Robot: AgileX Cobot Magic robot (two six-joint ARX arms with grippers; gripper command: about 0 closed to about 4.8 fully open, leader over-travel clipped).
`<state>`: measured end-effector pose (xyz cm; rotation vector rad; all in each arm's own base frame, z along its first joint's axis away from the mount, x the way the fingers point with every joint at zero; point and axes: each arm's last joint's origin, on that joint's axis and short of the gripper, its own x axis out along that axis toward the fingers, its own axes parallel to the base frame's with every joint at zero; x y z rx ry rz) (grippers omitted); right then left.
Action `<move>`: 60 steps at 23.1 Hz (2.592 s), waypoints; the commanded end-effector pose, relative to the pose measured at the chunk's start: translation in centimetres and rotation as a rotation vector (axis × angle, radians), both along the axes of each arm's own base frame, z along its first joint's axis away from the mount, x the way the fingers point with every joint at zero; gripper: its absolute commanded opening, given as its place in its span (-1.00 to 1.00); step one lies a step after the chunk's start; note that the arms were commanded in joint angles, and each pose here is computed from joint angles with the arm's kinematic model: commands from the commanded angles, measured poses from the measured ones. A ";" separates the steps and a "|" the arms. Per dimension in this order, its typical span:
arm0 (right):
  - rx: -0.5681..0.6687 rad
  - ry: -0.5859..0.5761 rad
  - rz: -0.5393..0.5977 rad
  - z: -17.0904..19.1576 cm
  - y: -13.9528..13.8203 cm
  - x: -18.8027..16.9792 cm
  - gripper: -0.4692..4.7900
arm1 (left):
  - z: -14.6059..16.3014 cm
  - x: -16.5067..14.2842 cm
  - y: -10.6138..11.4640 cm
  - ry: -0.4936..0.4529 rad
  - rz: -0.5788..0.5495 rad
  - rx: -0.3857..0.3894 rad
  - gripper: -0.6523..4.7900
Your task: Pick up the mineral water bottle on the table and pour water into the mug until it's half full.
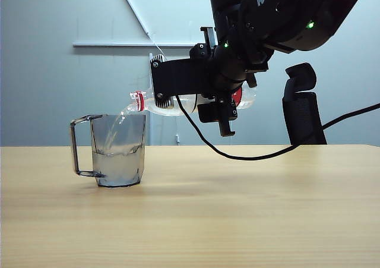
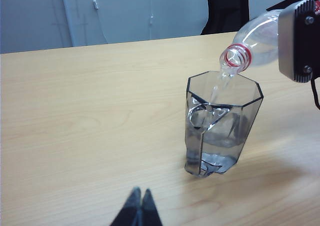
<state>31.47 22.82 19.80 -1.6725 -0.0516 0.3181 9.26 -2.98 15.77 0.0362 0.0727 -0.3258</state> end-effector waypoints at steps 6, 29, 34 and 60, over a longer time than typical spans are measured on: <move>0.067 -0.051 -0.006 1.2 0.1 0.0 0.26 | 0.1 0.0 0.0 -0.006 -0.004 -0.005 -0.77; 0.476 0.028 -0.185 1.0 1.5 -1.4 0.16 | 0.1 0.0 0.0 -0.006 -0.004 -0.005 -0.77; 0.649 0.064 -0.178 1.2 2.4 -2.2 -0.11 | 0.1 0.0 0.0 -0.006 -0.004 -0.005 -0.77; 1.702 0.343 -0.256 -1.6 -5.7 -6.0 -0.11 | 0.1 0.2 0.9 -0.006 0.093 -0.005 -0.77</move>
